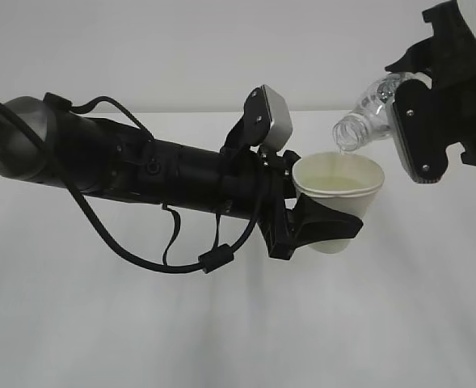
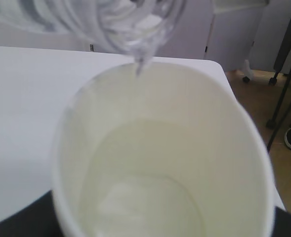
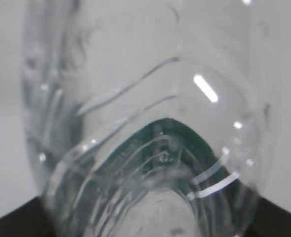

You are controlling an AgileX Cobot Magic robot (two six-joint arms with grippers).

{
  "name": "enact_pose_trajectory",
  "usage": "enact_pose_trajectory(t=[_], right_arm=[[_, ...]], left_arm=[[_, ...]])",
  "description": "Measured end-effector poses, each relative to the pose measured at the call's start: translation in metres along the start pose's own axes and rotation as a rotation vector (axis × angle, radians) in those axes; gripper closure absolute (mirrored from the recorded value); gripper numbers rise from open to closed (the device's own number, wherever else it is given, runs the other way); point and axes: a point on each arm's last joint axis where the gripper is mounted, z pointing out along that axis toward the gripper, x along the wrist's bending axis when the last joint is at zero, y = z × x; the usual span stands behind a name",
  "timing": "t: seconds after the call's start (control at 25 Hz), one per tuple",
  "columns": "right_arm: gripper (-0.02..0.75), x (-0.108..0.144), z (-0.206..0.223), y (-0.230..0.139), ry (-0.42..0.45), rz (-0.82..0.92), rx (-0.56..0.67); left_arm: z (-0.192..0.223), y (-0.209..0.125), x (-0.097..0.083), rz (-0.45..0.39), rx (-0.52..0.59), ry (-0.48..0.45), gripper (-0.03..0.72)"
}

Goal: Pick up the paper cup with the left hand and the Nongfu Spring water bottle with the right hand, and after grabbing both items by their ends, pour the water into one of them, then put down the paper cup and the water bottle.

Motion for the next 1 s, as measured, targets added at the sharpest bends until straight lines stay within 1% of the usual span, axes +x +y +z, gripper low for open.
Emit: enact_pose_trajectory(t=[0.72, 1.0], right_arm=[[0.291, 0.0, 0.0, 0.0, 0.0, 0.003, 0.0], [0.291, 0.0, 0.0, 0.0, 0.0, 0.061, 0.0]], left_arm=[[0.0, -0.0003, 0.0003, 0.0, 0.003, 0.003, 0.25], [0.0, -0.0003, 0.0003, 0.0, 0.003, 0.003, 0.25]])
